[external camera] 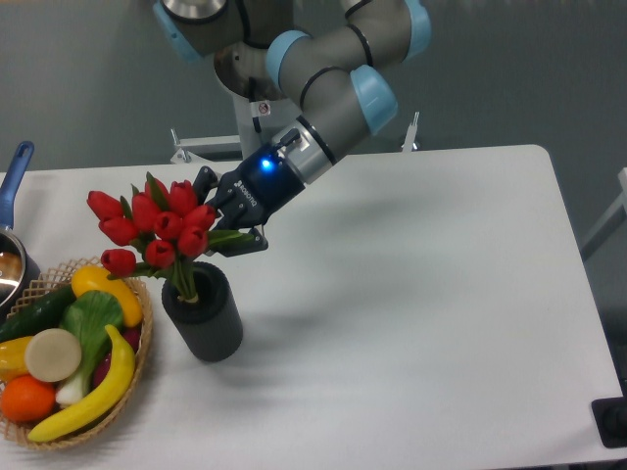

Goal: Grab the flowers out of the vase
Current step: 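Lift the gripped tulips upward out of the black vase, then raise the tulip bunch higher, clear of the vase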

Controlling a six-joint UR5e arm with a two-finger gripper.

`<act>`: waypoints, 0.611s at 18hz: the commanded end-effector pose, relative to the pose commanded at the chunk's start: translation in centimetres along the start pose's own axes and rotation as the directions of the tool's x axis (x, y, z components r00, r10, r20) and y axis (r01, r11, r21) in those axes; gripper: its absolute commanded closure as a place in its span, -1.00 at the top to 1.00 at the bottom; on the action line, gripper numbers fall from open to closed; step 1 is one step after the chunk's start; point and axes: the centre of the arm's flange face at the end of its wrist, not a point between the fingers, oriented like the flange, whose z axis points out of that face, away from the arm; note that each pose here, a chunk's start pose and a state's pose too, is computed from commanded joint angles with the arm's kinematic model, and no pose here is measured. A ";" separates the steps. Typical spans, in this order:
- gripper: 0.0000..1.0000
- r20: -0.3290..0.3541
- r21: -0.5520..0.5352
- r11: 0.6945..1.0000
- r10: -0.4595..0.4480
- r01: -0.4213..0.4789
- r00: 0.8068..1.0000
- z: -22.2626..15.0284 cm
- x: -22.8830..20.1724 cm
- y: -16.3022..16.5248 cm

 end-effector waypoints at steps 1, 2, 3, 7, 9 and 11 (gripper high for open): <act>-0.35 0.002 0.000 1.000 -0.004 0.004 1.000 -0.1 0.0 -0.1; -0.35 0.008 0.001 1.000 -0.004 0.004 1.000 -0.4 0.0 -0.3; -0.35 0.011 0.002 1.000 -0.012 0.012 1.000 -0.5 0.1 -0.5; -0.35 0.030 0.008 0.999 -0.045 0.045 0.999 -1.5 -0.1 -2.0; -0.35 0.035 0.011 0.998 -0.060 0.060 0.998 -1.7 0.0 -2.7; -0.35 0.049 0.016 0.996 -0.084 0.083 0.995 -2.5 -0.3 -3.1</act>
